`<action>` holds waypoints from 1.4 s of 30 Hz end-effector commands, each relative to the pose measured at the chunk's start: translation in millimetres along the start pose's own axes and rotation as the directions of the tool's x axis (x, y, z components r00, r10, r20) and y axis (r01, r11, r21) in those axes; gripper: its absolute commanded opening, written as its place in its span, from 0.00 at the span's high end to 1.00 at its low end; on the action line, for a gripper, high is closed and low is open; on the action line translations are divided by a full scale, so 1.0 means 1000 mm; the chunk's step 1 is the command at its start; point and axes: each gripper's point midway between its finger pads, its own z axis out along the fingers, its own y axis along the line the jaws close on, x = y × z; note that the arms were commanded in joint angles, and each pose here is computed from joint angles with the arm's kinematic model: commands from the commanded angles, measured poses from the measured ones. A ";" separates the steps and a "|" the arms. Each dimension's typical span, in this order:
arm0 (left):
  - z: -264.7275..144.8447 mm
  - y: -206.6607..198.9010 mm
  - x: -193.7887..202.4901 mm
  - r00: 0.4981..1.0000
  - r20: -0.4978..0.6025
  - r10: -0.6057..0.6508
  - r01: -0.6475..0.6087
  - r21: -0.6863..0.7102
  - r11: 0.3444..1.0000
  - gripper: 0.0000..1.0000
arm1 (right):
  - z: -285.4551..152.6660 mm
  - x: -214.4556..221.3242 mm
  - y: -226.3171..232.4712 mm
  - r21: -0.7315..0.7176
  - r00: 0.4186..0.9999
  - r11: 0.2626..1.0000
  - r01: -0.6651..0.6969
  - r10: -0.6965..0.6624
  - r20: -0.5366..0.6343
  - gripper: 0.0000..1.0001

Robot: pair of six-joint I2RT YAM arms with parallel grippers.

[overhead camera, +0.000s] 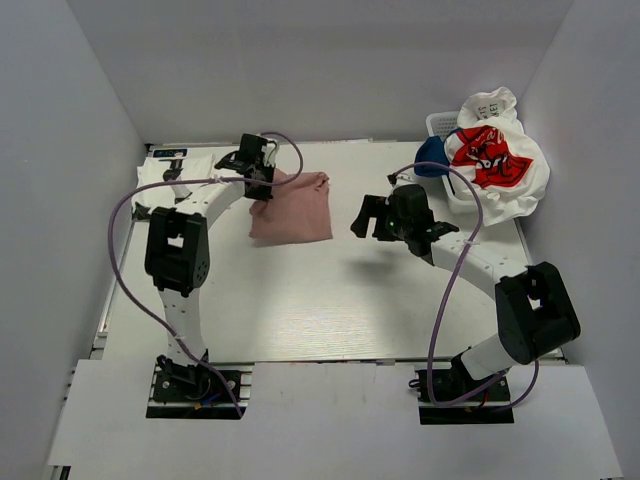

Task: Fold and stack the t-shirts

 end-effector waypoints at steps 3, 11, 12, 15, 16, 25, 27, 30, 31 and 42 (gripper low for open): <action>-0.088 0.064 -0.060 0.963 0.190 0.192 -0.134 -0.283 0.950 1.00 | 0.002 -0.009 -0.024 0.128 0.999 0.992 0.020 -0.025 0.037 0.10; -0.129 0.103 -0.093 0.937 0.195 0.290 -0.207 -0.361 0.909 1.00 | -0.004 -0.018 -0.042 0.228 0.996 0.973 0.023 -0.043 0.082 0.10; -0.135 0.113 -0.099 0.937 0.209 0.279 -0.186 -0.375 0.908 1.00 | -0.004 -0.015 -0.043 0.231 0.996 0.973 0.022 -0.042 0.080 0.10; -0.141 0.126 -0.105 0.939 0.185 0.290 -0.203 -0.382 0.902 1.00 | -0.001 -0.015 -0.044 0.231 0.996 0.973 0.023 -0.043 0.083 0.10; -0.147 0.135 -0.107 0.938 0.177 0.298 -0.210 -0.396 0.894 1.00 | 0.000 -0.015 -0.045 0.234 0.996 0.972 0.022 -0.042 0.080 0.10; -0.168 0.168 -0.120 0.931 0.200 0.306 -0.212 -0.388 0.897 1.00 | 0.012 -0.010 -0.046 0.242 0.999 0.970 0.020 -0.030 0.039 0.10; -0.170 0.178 -0.120 0.936 0.198 0.292 -0.198 -0.390 0.899 1.00 | 0.013 -0.011 -0.045 0.240 0.999 0.971 0.020 -0.030 0.040 0.10; -0.176 0.188 -0.124 0.942 0.199 0.270 -0.176 -0.392 0.903 1.00 | 0.014 -0.011 -0.045 0.240 0.999 0.971 0.020 -0.030 0.038 0.10; -0.178 0.197 -0.128 0.941 0.216 0.261 -0.161 -0.390 0.907 1.00 | 0.014 -0.012 -0.045 0.243 0.999 0.970 0.019 -0.030 0.041 0.10; -0.116 0.241 -0.092 0.974 0.102 0.204 -0.164 -0.309 0.937 1.00 | 0.017 -0.007 -0.058 0.322 1.000 0.946 0.031 -0.029 -0.011 0.10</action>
